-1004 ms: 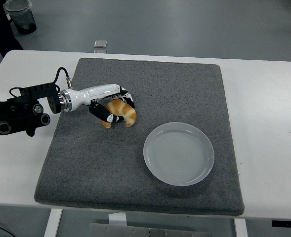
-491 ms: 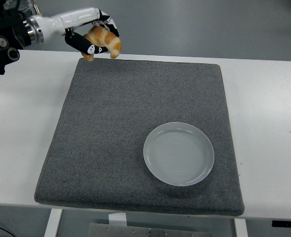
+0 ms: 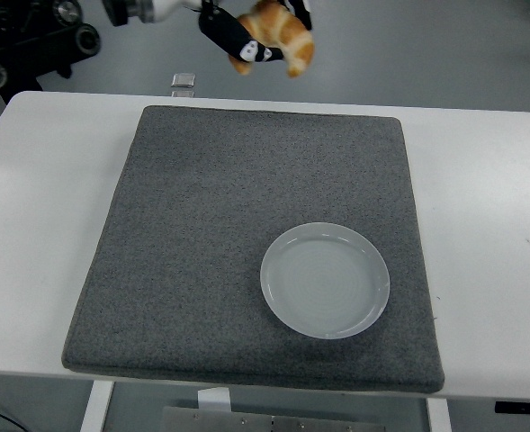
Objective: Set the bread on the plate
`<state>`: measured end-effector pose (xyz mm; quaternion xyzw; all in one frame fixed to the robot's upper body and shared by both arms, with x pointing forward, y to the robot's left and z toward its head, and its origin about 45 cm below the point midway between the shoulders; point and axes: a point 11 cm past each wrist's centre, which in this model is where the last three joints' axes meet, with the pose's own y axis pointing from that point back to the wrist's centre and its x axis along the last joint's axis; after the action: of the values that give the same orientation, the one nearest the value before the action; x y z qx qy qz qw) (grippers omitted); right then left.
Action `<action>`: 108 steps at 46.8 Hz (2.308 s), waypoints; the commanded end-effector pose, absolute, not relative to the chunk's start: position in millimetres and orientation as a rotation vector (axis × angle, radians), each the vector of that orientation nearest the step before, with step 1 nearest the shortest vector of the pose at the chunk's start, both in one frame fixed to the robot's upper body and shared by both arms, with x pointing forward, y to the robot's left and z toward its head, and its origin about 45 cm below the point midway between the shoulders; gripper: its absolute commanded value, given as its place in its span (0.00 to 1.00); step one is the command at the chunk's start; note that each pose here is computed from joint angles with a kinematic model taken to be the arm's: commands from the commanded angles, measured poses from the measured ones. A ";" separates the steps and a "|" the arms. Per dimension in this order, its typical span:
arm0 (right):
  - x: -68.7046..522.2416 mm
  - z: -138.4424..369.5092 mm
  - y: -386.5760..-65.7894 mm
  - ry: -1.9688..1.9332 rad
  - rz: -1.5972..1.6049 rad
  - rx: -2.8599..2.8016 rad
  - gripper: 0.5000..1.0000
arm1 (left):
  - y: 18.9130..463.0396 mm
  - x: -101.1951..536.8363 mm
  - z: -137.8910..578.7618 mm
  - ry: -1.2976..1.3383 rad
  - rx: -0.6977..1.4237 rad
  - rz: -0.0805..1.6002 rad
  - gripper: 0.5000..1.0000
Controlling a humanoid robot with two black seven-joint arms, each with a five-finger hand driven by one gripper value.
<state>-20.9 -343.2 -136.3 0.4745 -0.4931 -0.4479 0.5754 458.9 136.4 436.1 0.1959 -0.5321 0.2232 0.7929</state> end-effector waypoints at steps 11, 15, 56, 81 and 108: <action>-20.8 -136.3 -343.2 -1.155 -1.049 1.111 0.86 | 22.4 418.2 404.5 -1.133 0.303 0.245 0.00; -20.8 -136.3 -343.2 -1.155 -1.049 1.111 0.86 | 7.6 407.8 393.7 -1.116 0.286 0.205 0.00; -20.8 -136.3 -343.2 -1.155 -1.049 1.111 0.86 | 26.9 364.5 238.8 -1.057 0.354 0.104 0.00; -20.8 -136.3 -343.2 -1.155 -1.049 1.111 0.86 | 50.7 368.3 219.0 -1.023 0.408 0.134 0.00; -20.8 -136.3 -343.2 -1.155 -1.049 1.111 0.86 | 62.4 366.4 206.4 -0.960 0.417 0.176 0.28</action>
<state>-20.8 -343.1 -136.3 0.4746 -0.4931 -0.4479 0.5753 366.4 61.9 206.7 0.1992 -0.4596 0.0816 0.8616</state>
